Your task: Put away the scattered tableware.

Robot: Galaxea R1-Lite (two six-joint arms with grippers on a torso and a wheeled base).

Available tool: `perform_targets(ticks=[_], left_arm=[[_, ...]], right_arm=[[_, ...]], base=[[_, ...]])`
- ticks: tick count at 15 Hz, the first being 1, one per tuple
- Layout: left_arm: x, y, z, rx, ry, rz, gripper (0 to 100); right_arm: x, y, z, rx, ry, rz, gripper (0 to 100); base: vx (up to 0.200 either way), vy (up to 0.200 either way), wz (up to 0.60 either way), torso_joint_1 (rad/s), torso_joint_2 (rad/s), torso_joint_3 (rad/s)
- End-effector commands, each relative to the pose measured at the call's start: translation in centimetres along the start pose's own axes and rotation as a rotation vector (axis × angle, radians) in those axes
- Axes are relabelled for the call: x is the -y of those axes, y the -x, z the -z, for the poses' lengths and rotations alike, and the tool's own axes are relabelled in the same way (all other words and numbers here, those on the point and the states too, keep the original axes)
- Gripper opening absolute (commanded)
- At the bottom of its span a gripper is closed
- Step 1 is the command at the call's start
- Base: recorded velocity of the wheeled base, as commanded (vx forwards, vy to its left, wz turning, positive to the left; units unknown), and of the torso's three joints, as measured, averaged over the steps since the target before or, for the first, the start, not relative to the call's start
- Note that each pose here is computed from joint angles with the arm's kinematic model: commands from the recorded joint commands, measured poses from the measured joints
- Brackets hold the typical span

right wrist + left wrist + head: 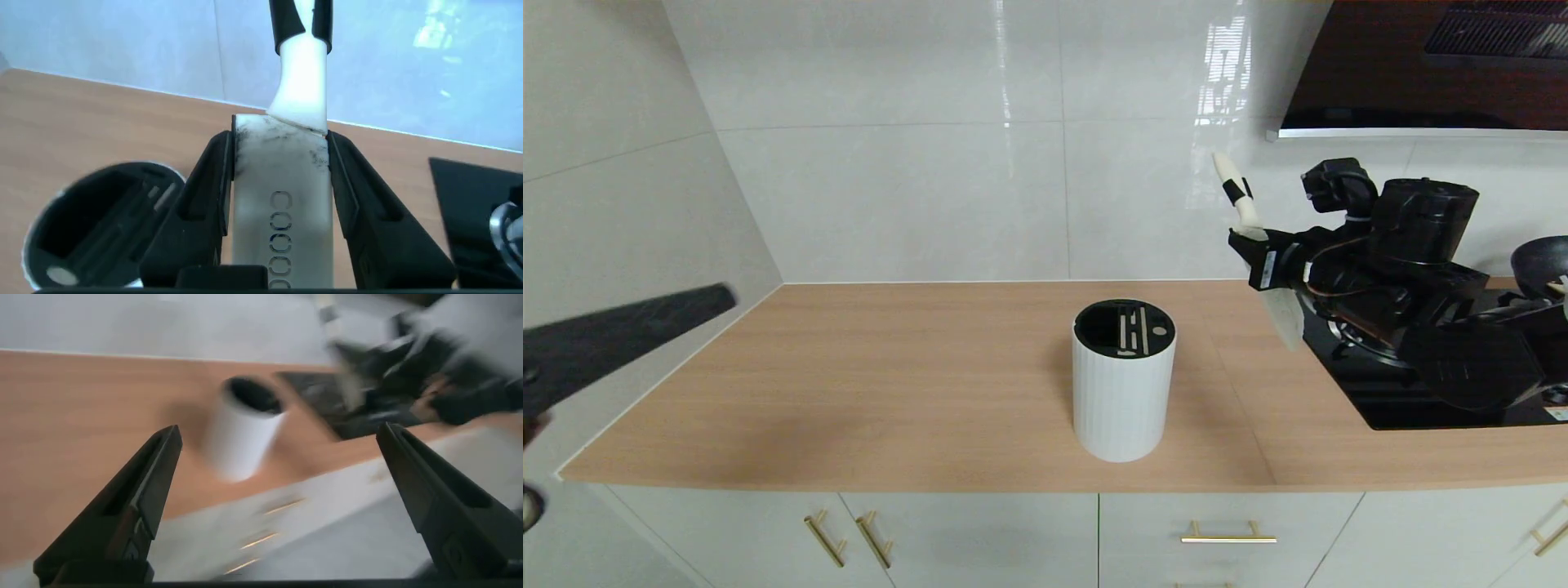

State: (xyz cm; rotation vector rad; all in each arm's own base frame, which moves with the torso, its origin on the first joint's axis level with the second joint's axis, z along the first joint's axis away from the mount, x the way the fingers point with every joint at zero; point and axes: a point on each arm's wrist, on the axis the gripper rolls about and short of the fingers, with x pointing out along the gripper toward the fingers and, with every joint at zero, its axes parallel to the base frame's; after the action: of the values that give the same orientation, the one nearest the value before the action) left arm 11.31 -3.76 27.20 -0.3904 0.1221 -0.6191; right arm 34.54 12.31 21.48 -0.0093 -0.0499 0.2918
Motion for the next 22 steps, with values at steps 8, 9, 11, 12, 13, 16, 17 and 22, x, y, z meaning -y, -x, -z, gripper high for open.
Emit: perform_targets(ticks=[8,9,11,12,13,16,17,22], left_arm=[[-5.4,-22.5,3.8,-0.136,0.247,0.301,100],[-5.5,-23.3,4.4,-0.122,0.241,0.324,100],[-4.3,-26.0,4.9,-0.07,0.209,0.409,100],[-3.6,-26.8,5.4,-0.075,0.21,0.428,100],[-3.4,-27.0,6.0,-0.084,0.215,0.42,100],[-3.6,-27.3,6.5,-0.093,0.219,0.413,100],[-3.6,-27.3,6.5,-0.096,0.221,0.412,100],[-3.4,-27.6,6.6,-0.111,0.224,0.412,100]], right_arm=[[-5.6,2.3,0.5,-0.042,-0.036,-0.162,0],[-6.3,2.6,0.5,-0.043,-0.038,-0.18,0],[-7.7,3.0,0.9,-0.061,-0.052,-0.218,0],[-8.3,3.1,1.2,-0.073,-0.07,-0.234,0],[-8.6,3.0,1.5,-0.081,-0.087,-0.241,0],[-9.5,3.6,1.8,-0.096,-0.089,-0.271,0],[-9.8,3.7,1.8,-0.098,-0.087,-0.279,0],[-11.2,4.5,2.0,-0.107,-0.083,-0.308,0]], base=[[0.0,0.0,0.0,0.0,0.0,0.0],[0.0,0.0,0.0,0.0,0.0,0.0],[0.0,0.0,0.0,0.0,0.0,0.0],[0.0,0.0,0.0,0.0,0.0,0.0],[0.0,0.0,0.0,0.0,0.0,0.0],[0.0,0.0,0.0,0.0,0.0,0.0],[0.0,0.0,0.0,0.0,0.0,0.0],[0.0,0.0,0.0,0.0,0.0,0.0]])
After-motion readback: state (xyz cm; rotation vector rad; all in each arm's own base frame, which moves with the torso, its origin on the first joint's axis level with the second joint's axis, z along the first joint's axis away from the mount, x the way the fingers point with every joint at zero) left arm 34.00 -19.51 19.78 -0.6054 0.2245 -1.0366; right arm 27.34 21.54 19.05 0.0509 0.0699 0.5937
